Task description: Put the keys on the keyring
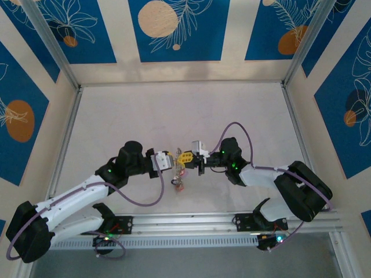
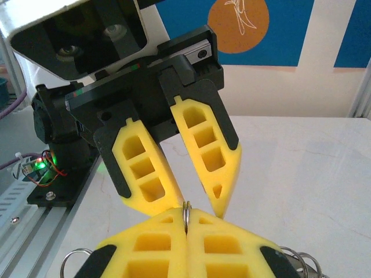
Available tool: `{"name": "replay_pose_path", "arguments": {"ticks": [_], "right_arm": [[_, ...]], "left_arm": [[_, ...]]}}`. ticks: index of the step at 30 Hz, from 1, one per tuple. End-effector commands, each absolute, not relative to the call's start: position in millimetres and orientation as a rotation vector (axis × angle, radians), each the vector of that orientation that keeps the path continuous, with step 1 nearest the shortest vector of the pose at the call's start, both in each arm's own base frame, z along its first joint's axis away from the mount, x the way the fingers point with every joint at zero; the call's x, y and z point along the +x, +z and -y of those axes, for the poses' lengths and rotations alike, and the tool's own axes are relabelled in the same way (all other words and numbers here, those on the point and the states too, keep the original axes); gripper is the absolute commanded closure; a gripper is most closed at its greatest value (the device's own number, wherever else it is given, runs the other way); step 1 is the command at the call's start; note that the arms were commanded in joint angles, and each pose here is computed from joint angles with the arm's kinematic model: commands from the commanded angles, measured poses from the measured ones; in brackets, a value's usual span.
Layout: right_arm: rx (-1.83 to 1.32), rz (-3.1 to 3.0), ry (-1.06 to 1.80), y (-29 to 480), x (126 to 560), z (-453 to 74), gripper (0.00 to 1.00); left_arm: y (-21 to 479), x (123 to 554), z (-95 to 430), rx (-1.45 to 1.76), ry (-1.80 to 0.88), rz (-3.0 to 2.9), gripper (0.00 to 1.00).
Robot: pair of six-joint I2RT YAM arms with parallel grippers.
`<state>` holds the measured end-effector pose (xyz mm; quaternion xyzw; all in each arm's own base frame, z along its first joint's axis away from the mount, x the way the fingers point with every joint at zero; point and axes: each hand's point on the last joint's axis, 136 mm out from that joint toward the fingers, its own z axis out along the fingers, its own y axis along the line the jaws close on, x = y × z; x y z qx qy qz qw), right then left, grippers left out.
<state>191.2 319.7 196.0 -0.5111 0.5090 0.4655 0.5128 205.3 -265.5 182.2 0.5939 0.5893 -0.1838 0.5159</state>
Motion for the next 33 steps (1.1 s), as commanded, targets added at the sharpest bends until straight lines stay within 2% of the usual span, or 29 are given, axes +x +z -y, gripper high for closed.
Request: {"name": "replay_pose_path", "arguments": {"ticks": [1, 7, 10, 12, 24, 33], "right_arm": [[-1.221, -1.154, 1.121, 216, 193, -325, 1.0], [-1.204, -1.172, 1.11, 215, 196, -326, 1.0], [-1.195, -1.181, 1.11, 215, 197, -326, 1.0], [-1.184, -1.189, 1.111, 215, 199, -327, 1.0], [-0.928, -1.298, 1.162, 234, 220, -333, 1.0], [-0.743, -1.419, 1.075, 226, 244, -330, 1.0]], "left_arm": [[201, 207, 271, 1.418, -0.461, -1.355, 0.8], [203, 207, 273, 1.417, -0.468, -1.35, 0.81], [204, 207, 273, 1.417, -0.468, -1.348, 0.95], [204, 206, 273, 1.425, -0.463, -1.341, 1.0], [193, 202, 283, 1.519, -0.357, -1.294, 1.0], [189, 199, 287, 1.526, -0.331, -1.278, 1.0]]}}
